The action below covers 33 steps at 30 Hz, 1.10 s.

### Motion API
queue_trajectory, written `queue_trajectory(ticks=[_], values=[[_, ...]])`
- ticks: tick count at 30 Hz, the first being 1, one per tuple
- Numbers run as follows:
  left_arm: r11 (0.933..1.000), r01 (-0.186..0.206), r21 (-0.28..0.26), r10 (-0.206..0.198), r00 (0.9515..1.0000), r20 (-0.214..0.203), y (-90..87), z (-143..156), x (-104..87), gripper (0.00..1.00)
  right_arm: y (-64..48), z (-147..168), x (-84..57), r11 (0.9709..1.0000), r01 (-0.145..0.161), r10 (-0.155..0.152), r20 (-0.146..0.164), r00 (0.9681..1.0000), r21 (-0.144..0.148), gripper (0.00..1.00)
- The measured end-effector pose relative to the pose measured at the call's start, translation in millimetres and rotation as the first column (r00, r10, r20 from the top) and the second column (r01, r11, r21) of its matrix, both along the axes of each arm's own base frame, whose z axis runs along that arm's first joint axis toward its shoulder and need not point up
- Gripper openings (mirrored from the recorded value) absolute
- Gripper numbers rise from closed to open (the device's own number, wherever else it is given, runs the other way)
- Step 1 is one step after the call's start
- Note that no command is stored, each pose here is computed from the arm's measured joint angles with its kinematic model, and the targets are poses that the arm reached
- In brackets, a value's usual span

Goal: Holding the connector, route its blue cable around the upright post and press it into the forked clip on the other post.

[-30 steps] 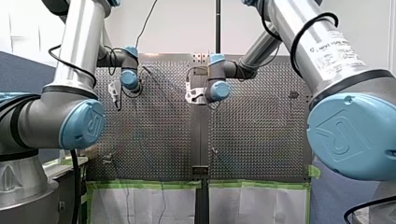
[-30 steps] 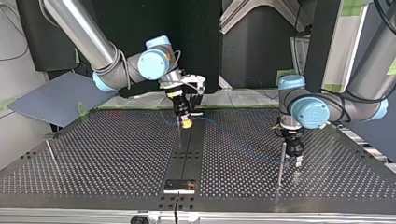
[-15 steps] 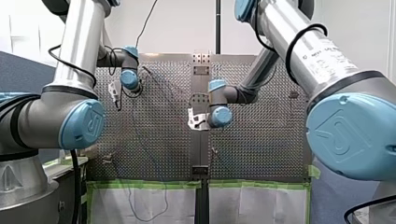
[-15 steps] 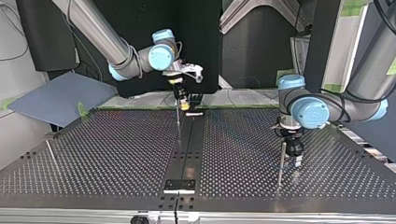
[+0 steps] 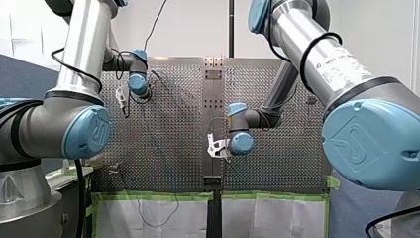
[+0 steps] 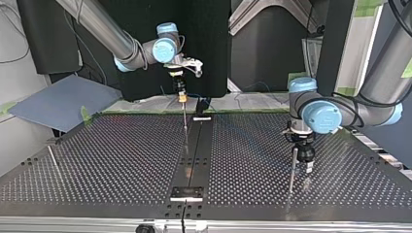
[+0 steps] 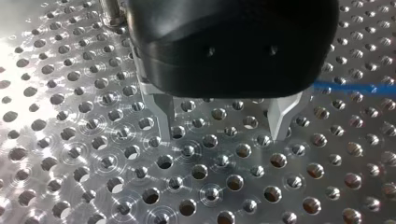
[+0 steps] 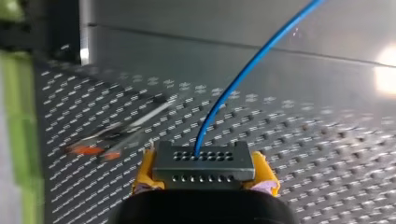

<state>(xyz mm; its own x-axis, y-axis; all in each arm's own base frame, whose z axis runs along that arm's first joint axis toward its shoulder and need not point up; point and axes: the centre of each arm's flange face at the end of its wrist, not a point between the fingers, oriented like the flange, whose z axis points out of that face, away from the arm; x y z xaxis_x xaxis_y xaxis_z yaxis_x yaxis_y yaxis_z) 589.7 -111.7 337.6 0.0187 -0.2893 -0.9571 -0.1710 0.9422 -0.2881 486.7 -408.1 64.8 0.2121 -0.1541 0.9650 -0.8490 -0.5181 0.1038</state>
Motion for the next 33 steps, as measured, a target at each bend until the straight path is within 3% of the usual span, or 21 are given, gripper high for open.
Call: queue_trajectory(ticks=[5,15,20,33], values=[[1.0000,0.000,0.000,0.000,1.0000,-0.001,-0.3,0.0,-0.2,1.00,11.8,-30.3,-14.3,0.9995,0.028,-0.028,-0.028,0.9992,0.016,0.00],[1.0000,-0.001,0.000,0.001,1.0000,-0.001,-0.2,-0.2,-0.1,1.00,37.7,-90.4,-39.2,0.9978,0.041,-0.038,-0.069,0.9969,0.052,0.00],[1.0000,-0.001,0.000,0.001,1.0000,-0.001,-0.2,-0.4,-0.1,1.00,37.4,-104.6,-42.1,0.9978,0.051,-0.049,-0.062,0.9969,0.041,0.00],[1.0000,-0.003,0.001,0.003,1.0000,-0.002,0.2,-0.3,-0.3,1.00,25.4,-161.9,-67.9,0.9927,0.115,-0.113,-0.053,0.9922,0.037,0.00]])
